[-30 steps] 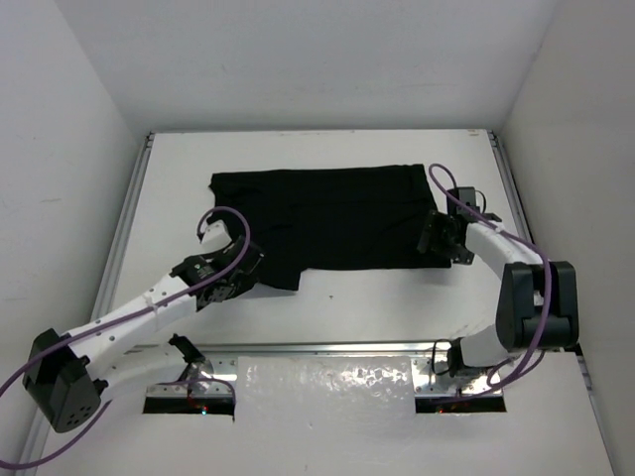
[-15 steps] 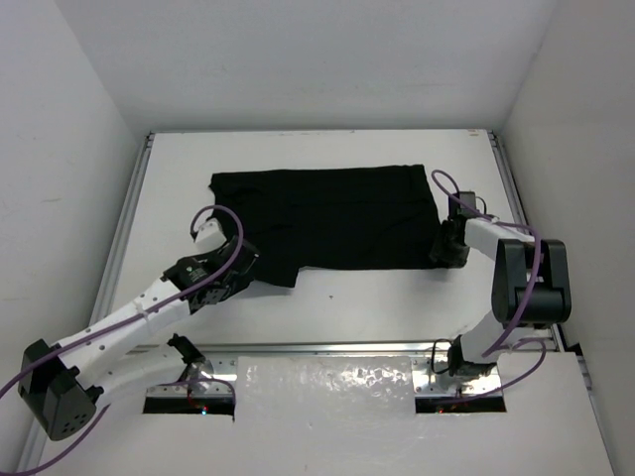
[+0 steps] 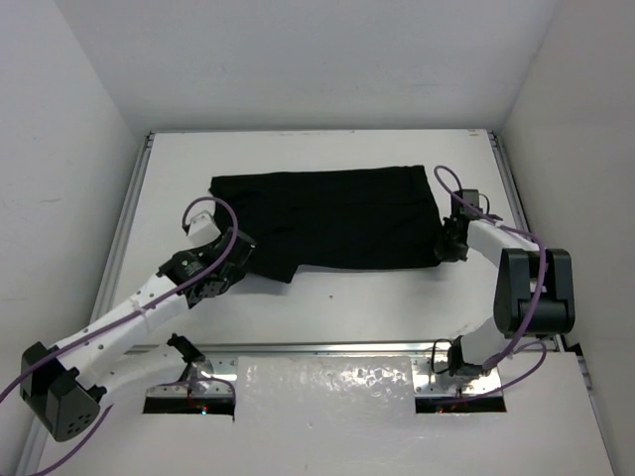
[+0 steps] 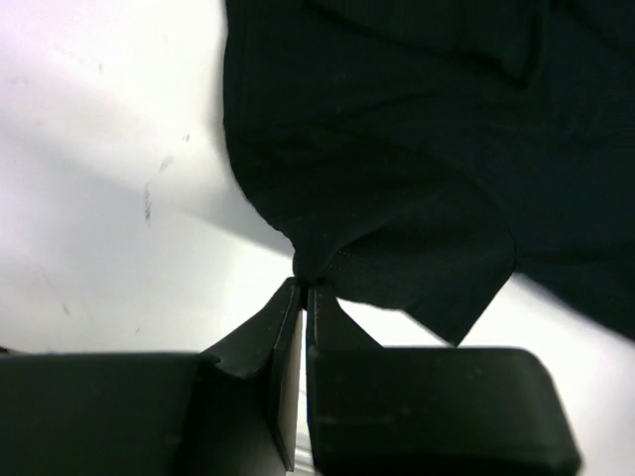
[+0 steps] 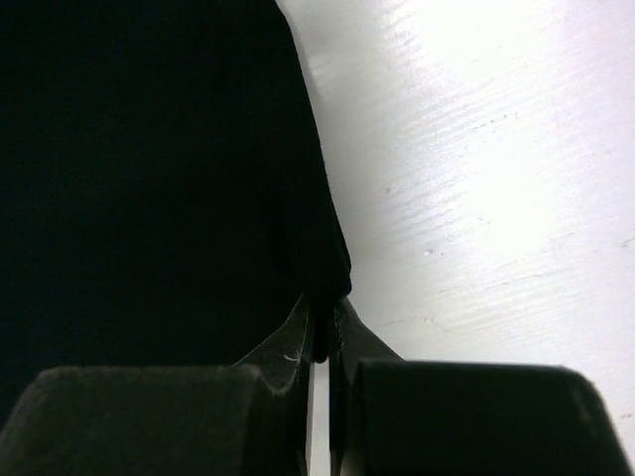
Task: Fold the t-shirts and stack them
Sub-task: Grap the side of the flattened tshirt closest away from the robot with both arms, then fold the other side of the tshirt into a rectangle
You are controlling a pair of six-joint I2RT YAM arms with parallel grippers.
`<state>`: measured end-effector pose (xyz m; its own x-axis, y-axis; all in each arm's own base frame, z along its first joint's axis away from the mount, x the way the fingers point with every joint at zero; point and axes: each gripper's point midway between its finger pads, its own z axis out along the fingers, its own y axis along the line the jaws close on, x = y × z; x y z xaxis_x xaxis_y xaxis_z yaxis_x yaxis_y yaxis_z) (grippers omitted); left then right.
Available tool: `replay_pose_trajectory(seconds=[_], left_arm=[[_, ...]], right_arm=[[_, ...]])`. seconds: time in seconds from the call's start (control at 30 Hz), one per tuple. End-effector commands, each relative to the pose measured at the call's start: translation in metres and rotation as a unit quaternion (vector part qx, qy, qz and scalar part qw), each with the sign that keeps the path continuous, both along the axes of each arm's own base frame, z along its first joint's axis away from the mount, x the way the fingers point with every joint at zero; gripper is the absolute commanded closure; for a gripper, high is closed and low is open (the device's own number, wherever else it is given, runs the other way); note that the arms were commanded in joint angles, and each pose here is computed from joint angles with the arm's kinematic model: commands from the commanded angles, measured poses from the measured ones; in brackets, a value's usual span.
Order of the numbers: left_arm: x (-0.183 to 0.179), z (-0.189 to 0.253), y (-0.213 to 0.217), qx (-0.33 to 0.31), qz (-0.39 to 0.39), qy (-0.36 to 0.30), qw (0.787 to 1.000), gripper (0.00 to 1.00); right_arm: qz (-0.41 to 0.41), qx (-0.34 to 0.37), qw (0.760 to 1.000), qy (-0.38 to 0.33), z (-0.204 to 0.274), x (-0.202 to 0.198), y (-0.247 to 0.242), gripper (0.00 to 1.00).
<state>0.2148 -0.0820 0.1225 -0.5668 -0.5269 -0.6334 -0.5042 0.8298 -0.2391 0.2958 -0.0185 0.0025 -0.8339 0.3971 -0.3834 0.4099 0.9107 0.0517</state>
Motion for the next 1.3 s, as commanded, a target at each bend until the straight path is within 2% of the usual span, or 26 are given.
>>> replay_pose_trajectory(seconds=[0.0,0.1,0.27,0.5,0.7,0.93,1.07,1.27], left_arm=[[0.026,0.035,0.001,-0.01,0.028,-0.054,0.998,1.0],[0.039,0.046,0.002,-0.006,0.038,-0.064,0.997,1.0],[0.061,0.064,0.006,-0.008,0.059,-0.082,0.995,1.0],[0.094,0.069,0.013,-0.015,0.07,-0.099,0.992,1.0],[0.119,0.07,0.011,-0.008,0.085,-0.113,0.99,1.0],[0.158,0.076,0.019,0.011,0.107,-0.131,0.986,1.0],[0.181,0.065,0.019,0.016,0.101,-0.109,0.989,1.0],[0.21,0.033,0.015,0.049,0.105,-0.042,0.992,1.0]], right_arm=[[0.004,0.006,0.999,-0.036,0.02,0.013,0.002,0.98],[0.015,0.021,0.999,-0.036,0.025,0.019,0.008,1.0],[0.022,0.038,0.996,-0.076,0.051,0.038,0.015,1.0],[0.015,0.045,0.993,-0.112,0.081,0.079,0.015,1.0],[0.01,0.056,0.989,-0.138,0.094,0.11,0.019,1.0],[0.019,0.05,0.99,-0.132,0.093,0.15,0.02,1.0],[0.026,0.055,0.991,-0.123,0.087,0.167,0.026,1.0],[0.031,0.052,0.993,-0.104,0.067,0.192,0.025,1.0]])
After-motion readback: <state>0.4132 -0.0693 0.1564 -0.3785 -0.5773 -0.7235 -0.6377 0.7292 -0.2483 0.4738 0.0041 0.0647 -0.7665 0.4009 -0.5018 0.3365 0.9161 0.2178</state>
